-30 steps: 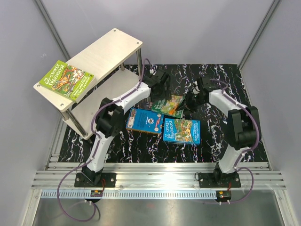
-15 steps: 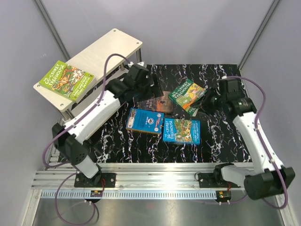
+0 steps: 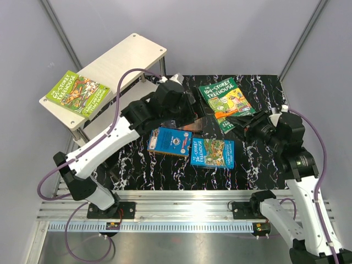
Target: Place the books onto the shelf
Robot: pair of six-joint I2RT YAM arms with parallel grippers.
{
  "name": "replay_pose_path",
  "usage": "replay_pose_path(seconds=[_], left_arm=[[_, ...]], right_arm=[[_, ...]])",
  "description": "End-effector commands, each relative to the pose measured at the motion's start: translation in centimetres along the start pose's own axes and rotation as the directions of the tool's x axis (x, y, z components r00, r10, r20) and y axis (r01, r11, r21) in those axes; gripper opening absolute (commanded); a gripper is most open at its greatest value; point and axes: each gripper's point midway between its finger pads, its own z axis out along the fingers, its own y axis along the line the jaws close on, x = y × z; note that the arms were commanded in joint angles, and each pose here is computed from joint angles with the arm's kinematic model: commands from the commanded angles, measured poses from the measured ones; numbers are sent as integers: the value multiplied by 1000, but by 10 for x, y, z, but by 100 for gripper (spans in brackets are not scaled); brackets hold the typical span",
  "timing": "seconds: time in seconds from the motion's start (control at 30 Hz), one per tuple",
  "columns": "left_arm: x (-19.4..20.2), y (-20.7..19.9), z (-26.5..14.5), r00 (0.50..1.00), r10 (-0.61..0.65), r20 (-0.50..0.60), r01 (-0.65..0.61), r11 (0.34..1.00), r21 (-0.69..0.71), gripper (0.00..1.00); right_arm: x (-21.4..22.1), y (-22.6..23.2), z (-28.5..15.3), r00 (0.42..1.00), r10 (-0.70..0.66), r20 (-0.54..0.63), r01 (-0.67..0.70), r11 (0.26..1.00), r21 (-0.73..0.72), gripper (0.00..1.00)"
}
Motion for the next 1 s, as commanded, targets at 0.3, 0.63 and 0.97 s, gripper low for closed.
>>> replay_pose_path(seconds=[0.3, 0.63, 0.97], left_arm=[[5, -97, -16, 964, -165, 210, 131, 977, 167, 99], [-19, -92, -37, 913, -206, 351, 170, 977, 131, 59], [-32, -74, -74, 901, -168, 401, 153, 986, 69, 0]], right_arm=[[42, 120, -90, 981, 79, -179, -153, 881, -449, 0], [66, 122, -124, 966, 62, -252, -174, 876, -450, 0], [75, 106, -127, 965, 22, -260, -130, 905, -406, 0]])
